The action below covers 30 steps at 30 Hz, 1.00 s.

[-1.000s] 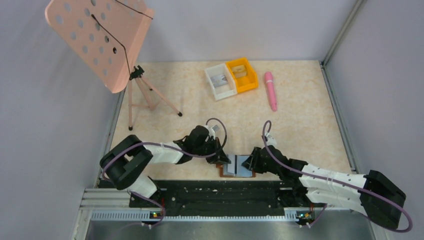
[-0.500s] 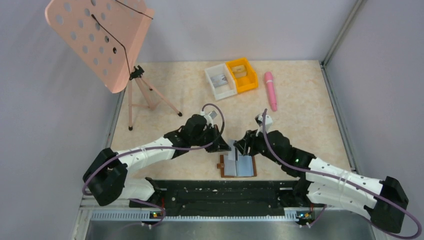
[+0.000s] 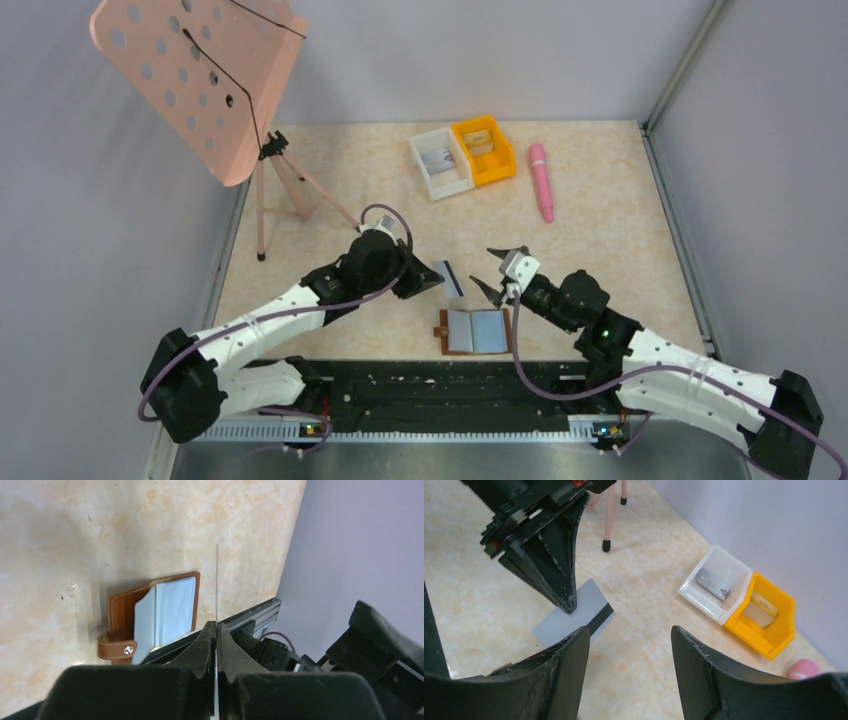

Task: Take the credit cards out of the card holder
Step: Remove the credit card from the card holder, then place the credit card in the storage box.

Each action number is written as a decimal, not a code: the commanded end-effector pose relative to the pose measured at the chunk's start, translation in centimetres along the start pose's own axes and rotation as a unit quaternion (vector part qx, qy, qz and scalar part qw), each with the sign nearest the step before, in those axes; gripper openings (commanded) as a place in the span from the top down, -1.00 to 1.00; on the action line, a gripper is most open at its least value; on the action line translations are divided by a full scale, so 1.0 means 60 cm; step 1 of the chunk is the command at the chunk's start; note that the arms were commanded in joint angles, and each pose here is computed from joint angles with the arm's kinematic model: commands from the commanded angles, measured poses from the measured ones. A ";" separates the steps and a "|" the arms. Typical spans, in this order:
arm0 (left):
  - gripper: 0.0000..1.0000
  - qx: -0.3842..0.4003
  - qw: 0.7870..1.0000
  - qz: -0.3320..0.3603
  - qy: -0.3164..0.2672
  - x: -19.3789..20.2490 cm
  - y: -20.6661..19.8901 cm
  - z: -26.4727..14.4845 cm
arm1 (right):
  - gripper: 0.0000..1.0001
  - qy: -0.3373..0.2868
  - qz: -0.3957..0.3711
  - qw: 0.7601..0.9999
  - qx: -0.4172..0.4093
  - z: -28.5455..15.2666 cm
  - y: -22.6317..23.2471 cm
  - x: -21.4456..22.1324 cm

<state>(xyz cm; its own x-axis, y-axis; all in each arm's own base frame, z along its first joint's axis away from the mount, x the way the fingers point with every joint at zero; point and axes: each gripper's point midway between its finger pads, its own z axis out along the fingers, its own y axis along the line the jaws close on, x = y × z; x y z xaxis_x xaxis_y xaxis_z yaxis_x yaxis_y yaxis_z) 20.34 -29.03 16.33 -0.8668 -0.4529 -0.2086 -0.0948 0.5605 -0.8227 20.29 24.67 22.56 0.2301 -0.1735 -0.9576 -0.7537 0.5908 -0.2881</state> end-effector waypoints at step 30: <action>1.00 -0.024 0.961 -0.271 0.048 0.015 -0.025 0.031 | 0.44 -0.001 -0.195 0.979 -0.066 0.026 0.066 0.070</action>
<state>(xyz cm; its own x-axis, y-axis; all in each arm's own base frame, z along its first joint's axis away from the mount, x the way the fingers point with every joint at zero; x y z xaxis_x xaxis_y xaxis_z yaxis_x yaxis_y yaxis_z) 20.28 -30.89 15.05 -0.7173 -0.6407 0.2736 -0.5812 0.3337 -0.7422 18.76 26.93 14.95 0.4874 -0.4234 -0.7637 -0.7193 0.3011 -0.6260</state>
